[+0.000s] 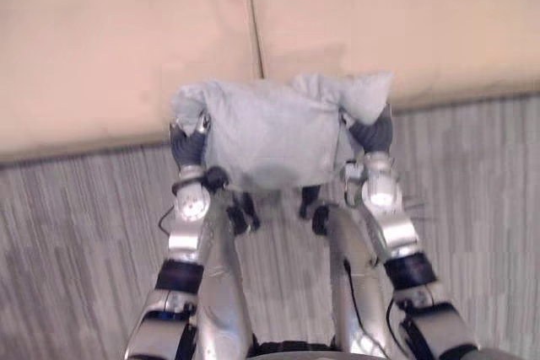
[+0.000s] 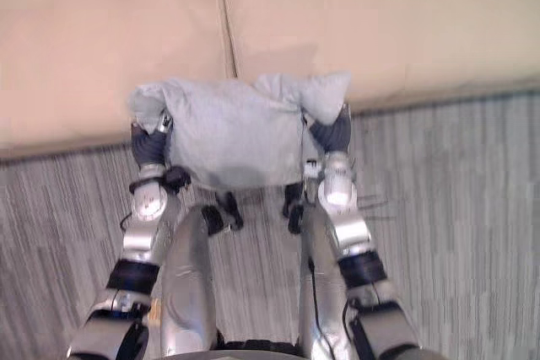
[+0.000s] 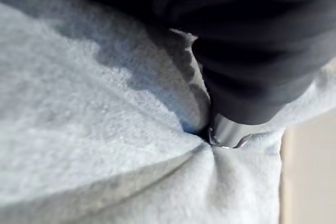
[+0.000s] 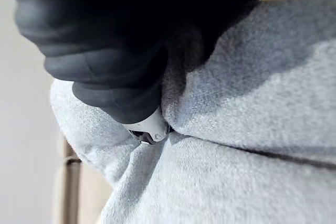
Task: Pick up cushions and gather them together orderly.
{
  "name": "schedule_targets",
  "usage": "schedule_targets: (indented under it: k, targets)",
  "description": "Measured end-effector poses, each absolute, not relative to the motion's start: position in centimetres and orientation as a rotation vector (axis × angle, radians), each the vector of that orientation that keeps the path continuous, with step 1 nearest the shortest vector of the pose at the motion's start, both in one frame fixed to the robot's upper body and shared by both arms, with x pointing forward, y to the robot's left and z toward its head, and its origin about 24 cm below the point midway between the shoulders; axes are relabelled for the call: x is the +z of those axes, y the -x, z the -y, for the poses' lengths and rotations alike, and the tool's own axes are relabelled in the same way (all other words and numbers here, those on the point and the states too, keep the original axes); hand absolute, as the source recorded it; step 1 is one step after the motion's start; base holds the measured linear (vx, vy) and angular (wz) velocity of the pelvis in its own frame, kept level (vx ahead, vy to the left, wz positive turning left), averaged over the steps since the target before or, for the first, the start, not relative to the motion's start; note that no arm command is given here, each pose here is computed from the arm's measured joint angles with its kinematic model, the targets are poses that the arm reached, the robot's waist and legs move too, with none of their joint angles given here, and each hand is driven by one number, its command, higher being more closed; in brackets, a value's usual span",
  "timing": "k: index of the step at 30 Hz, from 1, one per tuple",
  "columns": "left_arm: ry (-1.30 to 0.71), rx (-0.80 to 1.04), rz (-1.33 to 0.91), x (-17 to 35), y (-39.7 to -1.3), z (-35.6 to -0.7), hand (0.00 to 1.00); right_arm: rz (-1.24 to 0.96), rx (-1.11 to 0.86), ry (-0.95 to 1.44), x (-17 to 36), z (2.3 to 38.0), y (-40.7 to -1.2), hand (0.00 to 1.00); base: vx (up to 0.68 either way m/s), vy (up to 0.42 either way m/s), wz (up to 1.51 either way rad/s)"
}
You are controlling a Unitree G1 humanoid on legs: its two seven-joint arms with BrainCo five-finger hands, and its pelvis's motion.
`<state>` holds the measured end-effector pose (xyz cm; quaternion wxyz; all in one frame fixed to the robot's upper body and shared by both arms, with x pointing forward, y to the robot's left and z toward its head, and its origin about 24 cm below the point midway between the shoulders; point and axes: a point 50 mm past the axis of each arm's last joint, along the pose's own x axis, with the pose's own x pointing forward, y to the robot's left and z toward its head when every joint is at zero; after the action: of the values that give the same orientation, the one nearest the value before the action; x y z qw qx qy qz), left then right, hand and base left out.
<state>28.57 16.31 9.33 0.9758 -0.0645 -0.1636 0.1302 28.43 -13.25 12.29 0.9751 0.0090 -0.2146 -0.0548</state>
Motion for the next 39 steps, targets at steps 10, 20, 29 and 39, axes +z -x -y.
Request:
schedule_targets:
  k: [10,20,29,39]
  targets:
    - [0.062,0.214,0.163,4.2,-24.2,-16.3,1.0,0.301,-0.041,0.046,8.1,14.1,-26.4,1.0,0.22,0.032,0.07]
    - [0.056,0.217,0.079,2.4,-21.2,-16.8,1.0,0.237,0.028,0.081,6.6,13.4,-26.3,1.0,0.09,0.06,-0.13]
    - [0.002,0.149,0.053,2.1,-21.0,-17.0,1.0,0.115,0.047,0.141,3.9,14.3,-25.9,1.0,0.11,-0.037,0.33]
    - [0.051,0.045,0.023,1.4,-22.3,-14.5,1.0,0.147,-0.036,0.178,4.9,17.2,-24.9,1.0,0.35,-0.156,0.28]
